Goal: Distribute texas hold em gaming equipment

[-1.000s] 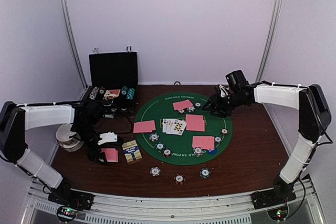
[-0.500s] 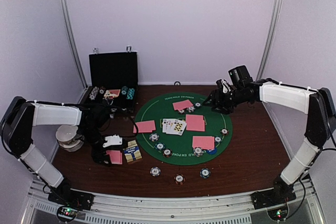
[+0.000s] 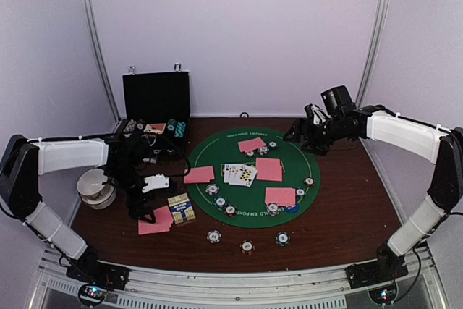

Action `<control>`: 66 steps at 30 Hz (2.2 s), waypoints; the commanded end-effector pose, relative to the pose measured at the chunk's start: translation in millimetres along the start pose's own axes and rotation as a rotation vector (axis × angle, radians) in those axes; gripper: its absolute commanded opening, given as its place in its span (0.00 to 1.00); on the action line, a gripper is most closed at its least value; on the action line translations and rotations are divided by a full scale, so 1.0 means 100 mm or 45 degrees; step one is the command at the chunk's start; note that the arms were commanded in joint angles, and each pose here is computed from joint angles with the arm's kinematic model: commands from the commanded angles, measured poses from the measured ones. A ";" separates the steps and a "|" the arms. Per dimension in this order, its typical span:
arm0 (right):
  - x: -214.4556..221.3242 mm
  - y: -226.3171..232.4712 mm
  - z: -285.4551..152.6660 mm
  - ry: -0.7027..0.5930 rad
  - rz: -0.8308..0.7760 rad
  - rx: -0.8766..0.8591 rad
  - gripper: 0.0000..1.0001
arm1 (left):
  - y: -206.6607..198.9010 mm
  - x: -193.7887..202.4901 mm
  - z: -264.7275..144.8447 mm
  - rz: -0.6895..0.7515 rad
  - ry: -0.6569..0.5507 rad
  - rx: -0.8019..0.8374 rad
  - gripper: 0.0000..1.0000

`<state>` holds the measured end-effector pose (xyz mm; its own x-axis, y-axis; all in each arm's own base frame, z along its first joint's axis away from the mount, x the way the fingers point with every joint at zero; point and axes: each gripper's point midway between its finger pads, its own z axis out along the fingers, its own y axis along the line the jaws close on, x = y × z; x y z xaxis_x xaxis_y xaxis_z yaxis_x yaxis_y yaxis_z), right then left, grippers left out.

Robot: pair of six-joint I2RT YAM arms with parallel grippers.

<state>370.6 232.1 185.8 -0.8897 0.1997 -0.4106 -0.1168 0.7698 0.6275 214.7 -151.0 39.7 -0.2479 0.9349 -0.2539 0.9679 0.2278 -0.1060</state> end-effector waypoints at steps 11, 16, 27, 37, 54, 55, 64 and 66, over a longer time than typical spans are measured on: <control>-0.41 -1.09 -1.06 -0.527 -0.149 0.784 0.99 | 1.05 -0.40 -0.94 -0.397 -0.492 -0.451 0.98; -0.48 -1.51 -1.49 -0.888 -0.301 1.125 1.00 | 1.43 -0.30 -0.88 -0.558 -0.655 -0.641 0.97; -0.33 -2.21 -1.81 -1.126 -0.228 1.455 0.99 | 1.86 0.00 -0.73 -0.724 -0.847 -0.902 0.98; -0.33 -2.36 -1.67 -1.294 -0.307 1.379 1.00 | 2.08 0.54 -0.90 -0.989 -1.025 -1.088 0.98; -0.46 -2.36 -1.04 -1.135 -0.583 1.060 1.00 | 1.95 0.66 -0.90 -0.970 -1.134 -1.184 0.98; -0.48 -2.34 -1.06 -1.162 -0.592 1.060 0.99 | 1.95 0.66 -0.91 -0.968 -1.136 -1.187 0.98; -0.44 -2.34 -1.12 -1.198 -0.582 1.071 1.00 | 1.95 0.66 -0.91 -0.965 -1.139 -1.188 0.97; -0.43 -2.38 -1.16 -1.214 -0.551 1.101 0.99 | 1.95 0.66 -0.91 -0.965 -1.139 -1.187 0.98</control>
<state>389.9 -21.4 127.3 -0.1933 -0.0976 -0.9763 0.2709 0.9510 -0.1487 387.4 -23.1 80.3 -0.3441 0.1347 -0.9292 0.2078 0.9760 0.0645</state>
